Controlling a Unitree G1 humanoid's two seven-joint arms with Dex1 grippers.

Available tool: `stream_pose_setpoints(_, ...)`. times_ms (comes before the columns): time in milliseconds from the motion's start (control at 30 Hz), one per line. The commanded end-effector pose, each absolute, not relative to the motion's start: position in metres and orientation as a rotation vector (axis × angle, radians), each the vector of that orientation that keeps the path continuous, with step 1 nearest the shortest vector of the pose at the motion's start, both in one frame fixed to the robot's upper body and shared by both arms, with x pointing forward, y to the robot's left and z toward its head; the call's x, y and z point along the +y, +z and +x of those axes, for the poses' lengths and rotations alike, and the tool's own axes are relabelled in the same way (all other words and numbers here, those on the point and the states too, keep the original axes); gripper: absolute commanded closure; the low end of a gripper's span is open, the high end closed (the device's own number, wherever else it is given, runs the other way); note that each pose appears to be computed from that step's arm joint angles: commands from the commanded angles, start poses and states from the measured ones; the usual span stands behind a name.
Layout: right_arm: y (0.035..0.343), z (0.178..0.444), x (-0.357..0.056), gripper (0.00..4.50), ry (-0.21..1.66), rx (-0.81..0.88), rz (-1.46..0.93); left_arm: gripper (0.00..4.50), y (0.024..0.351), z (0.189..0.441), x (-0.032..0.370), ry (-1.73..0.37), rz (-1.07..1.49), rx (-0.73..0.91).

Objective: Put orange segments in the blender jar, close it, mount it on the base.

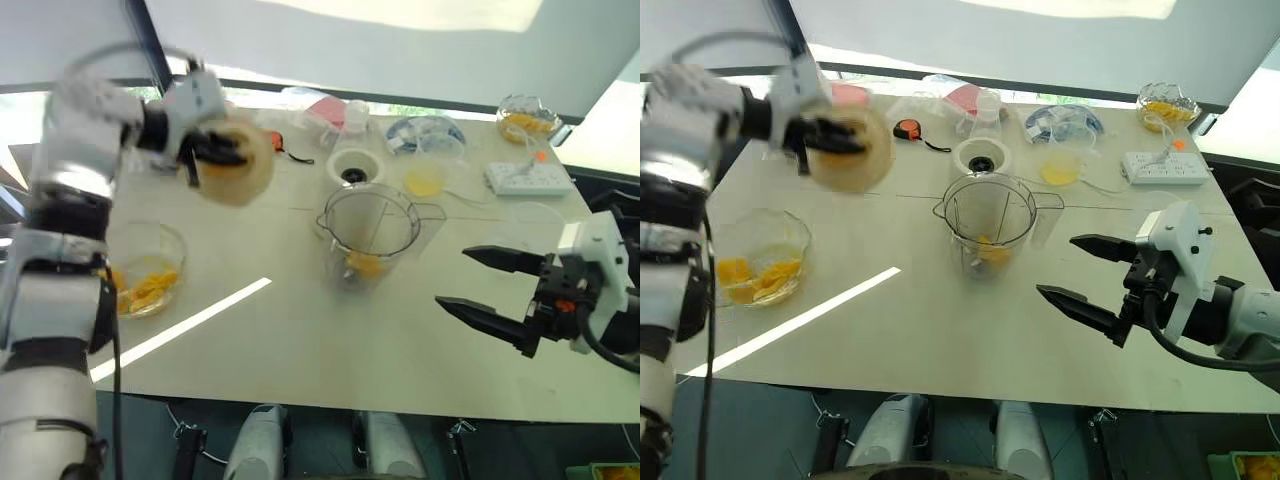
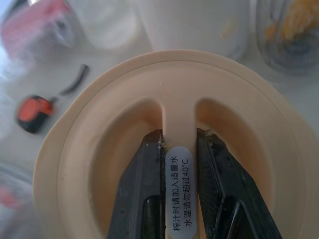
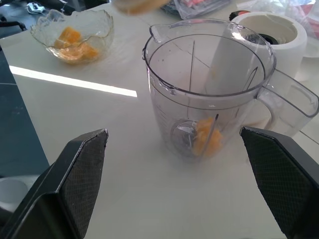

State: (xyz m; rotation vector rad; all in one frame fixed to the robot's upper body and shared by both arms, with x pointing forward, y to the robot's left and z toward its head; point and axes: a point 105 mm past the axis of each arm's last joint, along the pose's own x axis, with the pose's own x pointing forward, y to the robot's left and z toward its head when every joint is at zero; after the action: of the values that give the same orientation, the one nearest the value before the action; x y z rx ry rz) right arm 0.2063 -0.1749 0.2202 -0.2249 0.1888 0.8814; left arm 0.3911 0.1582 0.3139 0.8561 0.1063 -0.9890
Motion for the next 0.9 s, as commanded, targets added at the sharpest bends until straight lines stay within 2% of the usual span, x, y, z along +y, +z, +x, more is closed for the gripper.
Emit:
stream_pose_setpoints(33, 0.221, 0.210, -0.179, 0.00, 0.869, 0.165, -0.220, 4.16, 0.341, 0.387, 0.138, -1.042, 0.828, 0.040)
stream_pose_setpoints(133, 0.211, 0.217, -0.186, 0.00, 0.834, 0.195, -0.231, 4.16, 0.365, 0.381, 0.097, -1.153, 0.791, 0.000)
stream_pose_setpoints(233, 0.202, 0.222, -0.195, 0.00, 0.787, 0.202, -0.239, 4.16, 0.366, 0.370, 0.041, -1.329, 0.802, 0.045)
stream_pose_setpoints(400, 0.188, 0.223, -0.199, 0.00, 0.743, 0.188, -0.220, 4.16, 0.355, 0.358, -0.009, -1.476, 0.802, 0.106)
stream_pose_setpoints(633, 0.164, 0.221, -0.202, 0.00, 0.684, 0.167, -0.181, 4.16, 0.300, 0.355, -0.023, -1.621, 0.914, 0.278)
stream_pose_setpoints(900, 0.154, 0.219, -0.189, 0.00, 0.662, 0.151, -0.161, 4.16, 0.275, 0.353, -0.024, -1.659, 1.007, 0.323)
